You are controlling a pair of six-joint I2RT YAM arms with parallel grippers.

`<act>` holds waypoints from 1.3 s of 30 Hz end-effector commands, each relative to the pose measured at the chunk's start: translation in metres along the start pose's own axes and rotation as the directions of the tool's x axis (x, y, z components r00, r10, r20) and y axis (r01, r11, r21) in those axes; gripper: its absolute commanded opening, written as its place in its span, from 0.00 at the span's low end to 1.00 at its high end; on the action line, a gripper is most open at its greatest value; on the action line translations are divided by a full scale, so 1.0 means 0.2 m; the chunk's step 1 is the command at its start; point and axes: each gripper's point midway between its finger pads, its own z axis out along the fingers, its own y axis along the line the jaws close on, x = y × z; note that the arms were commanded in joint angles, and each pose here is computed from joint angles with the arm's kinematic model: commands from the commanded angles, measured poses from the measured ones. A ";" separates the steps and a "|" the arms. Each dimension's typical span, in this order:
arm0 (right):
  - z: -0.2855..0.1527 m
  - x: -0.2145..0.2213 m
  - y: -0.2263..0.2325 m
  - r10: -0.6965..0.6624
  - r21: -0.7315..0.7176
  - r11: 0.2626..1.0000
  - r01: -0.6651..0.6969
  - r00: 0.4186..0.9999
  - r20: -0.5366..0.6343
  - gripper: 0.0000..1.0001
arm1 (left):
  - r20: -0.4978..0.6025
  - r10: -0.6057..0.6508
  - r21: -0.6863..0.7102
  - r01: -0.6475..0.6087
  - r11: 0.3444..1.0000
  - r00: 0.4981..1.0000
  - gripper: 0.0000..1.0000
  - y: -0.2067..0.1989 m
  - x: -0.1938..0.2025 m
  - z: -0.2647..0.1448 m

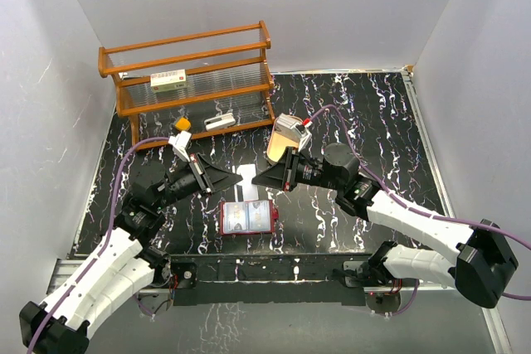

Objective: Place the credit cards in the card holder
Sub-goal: Pick up the credit card from the storage box, then insert the credit card into the card holder.

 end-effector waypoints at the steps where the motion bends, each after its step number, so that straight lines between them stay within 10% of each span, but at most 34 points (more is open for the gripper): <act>1: 0.01 -0.04 0.04 -0.016 -0.033 0.999 0.017 0.999 0.041 0.00 | 0.014 -0.003 0.001 0.003 1.000 1.000 0.00 0.00 0.00 -0.02; 12: -0.03 -0.05 -0.28 -0.088 0.282 0.957 0.069 0.995 0.054 0.34 | -0.010 0.050 -0.228 -0.051 0.972 0.999 0.00 0.30 0.06 -0.05; 18: -0.10 0.00 -0.54 -0.114 0.510 0.853 0.107 0.993 -0.018 0.36 | -0.074 0.033 -0.340 -0.056 0.939 0.997 0.00 0.50 0.12 -0.05; 39: -0.01 0.33 -0.95 0.011 0.642 0.739 0.204 0.949 -0.315 0.38 | -0.227 -0.117 -0.483 -0.008 0.876 0.967 0.00 0.89 0.31 0.03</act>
